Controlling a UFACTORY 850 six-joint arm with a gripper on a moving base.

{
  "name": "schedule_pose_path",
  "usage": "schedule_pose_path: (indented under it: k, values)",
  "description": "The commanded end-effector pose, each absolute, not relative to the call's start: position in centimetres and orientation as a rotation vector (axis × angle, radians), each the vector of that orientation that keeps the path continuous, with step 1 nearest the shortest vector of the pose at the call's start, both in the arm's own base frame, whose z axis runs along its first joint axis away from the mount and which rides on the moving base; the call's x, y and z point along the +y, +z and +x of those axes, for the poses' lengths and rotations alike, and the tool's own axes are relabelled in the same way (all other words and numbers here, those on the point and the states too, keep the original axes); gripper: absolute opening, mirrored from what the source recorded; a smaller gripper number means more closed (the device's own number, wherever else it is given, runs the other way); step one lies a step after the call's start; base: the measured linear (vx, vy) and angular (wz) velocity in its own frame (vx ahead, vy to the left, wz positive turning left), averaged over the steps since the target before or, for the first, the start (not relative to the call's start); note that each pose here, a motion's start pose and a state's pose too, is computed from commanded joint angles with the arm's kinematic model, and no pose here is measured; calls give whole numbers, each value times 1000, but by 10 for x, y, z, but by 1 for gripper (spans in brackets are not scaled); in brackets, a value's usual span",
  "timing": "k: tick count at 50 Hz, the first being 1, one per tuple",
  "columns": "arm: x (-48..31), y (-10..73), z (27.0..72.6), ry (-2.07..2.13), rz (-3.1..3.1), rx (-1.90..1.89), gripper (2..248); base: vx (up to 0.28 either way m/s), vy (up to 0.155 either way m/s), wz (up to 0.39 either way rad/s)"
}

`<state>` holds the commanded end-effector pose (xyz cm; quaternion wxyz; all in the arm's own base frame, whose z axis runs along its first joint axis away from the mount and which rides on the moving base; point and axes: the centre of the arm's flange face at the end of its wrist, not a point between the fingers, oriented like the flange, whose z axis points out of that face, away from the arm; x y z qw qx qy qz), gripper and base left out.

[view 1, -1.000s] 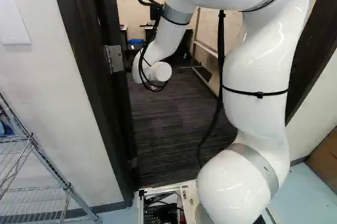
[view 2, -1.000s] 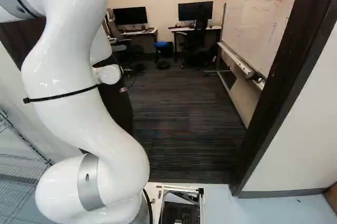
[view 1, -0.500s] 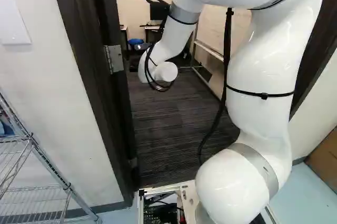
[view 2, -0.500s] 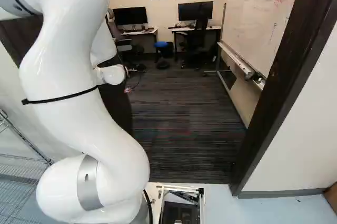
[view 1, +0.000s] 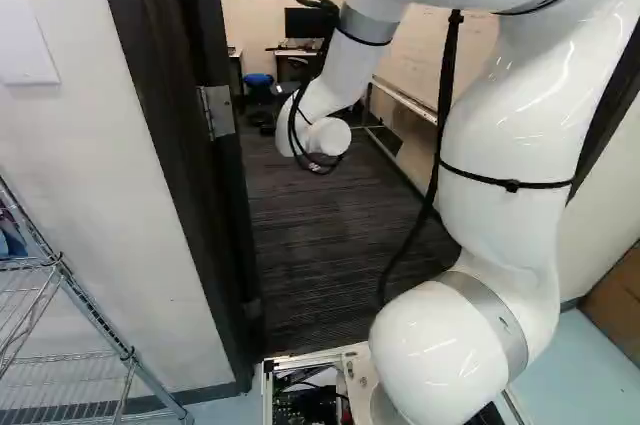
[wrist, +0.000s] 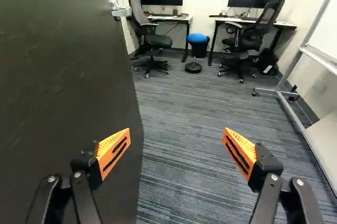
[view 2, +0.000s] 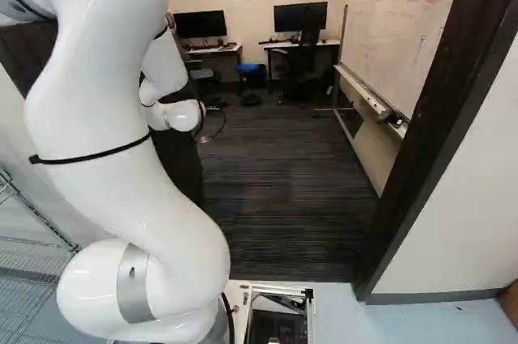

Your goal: Open the door and move inside

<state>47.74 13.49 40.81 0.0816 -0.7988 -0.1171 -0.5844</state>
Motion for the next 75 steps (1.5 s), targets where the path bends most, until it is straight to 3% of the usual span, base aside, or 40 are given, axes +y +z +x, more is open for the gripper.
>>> schedule_pose_path:
  k: [75]
  values:
    - [22,410,436,-1817,-2523,-84,247,0,0,0]
